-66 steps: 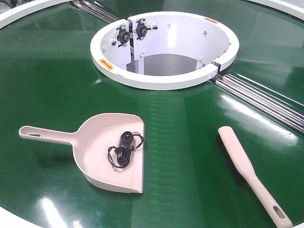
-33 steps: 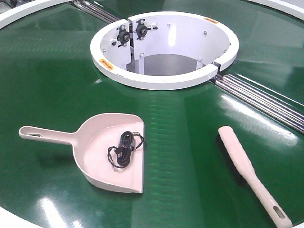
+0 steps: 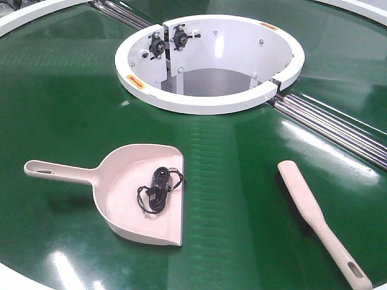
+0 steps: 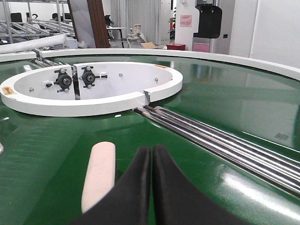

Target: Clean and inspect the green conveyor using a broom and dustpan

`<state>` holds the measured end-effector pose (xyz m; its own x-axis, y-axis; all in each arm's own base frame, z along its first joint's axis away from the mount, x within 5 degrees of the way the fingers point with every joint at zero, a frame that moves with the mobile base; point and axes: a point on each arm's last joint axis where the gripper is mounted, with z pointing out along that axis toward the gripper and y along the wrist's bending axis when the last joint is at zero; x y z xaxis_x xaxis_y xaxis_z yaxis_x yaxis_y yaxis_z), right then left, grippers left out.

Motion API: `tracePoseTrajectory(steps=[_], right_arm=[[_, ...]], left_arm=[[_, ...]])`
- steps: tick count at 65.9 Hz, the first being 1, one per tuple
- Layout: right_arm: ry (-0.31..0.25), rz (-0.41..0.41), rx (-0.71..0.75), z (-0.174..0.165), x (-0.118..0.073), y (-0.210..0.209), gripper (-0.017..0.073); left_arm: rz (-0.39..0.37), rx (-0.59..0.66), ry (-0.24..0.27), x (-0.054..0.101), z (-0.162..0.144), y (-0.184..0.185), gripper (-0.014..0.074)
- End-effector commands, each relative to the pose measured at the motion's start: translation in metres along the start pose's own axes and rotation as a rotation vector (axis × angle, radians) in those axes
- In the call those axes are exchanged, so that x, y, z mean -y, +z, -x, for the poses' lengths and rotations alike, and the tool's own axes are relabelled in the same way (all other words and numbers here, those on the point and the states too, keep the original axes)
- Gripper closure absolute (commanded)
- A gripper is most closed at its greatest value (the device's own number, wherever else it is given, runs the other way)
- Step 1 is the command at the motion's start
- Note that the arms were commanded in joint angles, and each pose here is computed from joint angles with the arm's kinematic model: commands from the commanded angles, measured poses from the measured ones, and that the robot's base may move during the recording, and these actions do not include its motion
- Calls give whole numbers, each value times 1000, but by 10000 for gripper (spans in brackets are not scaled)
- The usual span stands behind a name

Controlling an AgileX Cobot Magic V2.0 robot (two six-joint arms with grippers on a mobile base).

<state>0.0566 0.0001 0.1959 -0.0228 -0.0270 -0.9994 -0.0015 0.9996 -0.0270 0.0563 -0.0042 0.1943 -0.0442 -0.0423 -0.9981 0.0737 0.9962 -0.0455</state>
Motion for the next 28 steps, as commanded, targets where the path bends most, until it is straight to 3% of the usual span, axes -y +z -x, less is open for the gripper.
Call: tracePoseTrajectory(steps=[1,28], right_arm=[[-3,-8,74,1,0,0,569],[-3,-8,74,1,0,0,569]], left_arm=[[-2,58,-11,0,-3,0,601],[-2,58,-11,0,-3,0,601]])
